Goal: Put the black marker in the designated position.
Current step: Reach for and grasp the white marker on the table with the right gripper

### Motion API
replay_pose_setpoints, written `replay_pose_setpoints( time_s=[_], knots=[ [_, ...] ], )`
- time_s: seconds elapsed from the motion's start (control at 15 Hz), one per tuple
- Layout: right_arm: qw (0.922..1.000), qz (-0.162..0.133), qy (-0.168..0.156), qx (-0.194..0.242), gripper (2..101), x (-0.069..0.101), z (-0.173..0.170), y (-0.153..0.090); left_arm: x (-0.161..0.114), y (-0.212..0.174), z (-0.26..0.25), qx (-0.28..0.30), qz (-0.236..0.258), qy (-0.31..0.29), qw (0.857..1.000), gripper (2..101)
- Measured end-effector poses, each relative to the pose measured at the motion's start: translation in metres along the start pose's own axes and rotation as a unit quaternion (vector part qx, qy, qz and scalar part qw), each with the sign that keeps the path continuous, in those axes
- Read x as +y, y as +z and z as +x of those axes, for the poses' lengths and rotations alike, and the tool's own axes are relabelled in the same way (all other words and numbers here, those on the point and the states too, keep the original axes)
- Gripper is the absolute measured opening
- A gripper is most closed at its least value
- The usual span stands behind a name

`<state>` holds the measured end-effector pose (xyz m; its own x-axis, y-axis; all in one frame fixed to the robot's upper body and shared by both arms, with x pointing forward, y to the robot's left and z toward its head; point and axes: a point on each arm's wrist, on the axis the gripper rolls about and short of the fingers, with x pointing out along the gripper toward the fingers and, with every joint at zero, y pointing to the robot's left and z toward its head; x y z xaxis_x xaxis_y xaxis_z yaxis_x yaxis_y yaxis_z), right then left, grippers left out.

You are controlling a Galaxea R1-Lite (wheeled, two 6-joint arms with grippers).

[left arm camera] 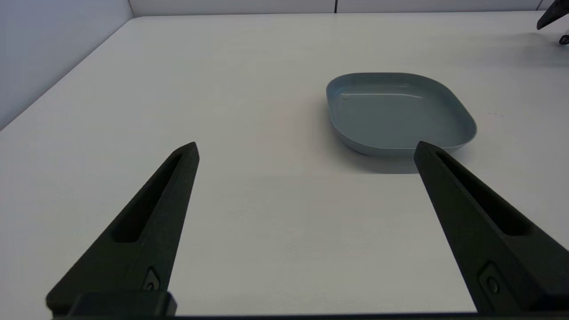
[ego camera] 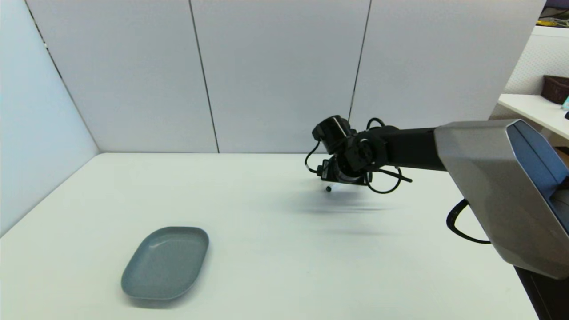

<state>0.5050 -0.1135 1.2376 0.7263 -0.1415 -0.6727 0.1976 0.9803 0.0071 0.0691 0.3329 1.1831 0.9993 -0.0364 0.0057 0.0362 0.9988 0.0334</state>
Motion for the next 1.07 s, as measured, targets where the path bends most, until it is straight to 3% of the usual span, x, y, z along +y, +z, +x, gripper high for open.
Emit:
replay_pose_setpoints(
  time_s=[1.07],
  knots=[
    [0.9999, 0.009, 0.009, 0.005, 98.0, -0.0047, 0.0081, 0.0023, 0.0, 0.0, 0.0, 0.0, 0.0, 0.0, 1.0, 97.8]
  ],
)
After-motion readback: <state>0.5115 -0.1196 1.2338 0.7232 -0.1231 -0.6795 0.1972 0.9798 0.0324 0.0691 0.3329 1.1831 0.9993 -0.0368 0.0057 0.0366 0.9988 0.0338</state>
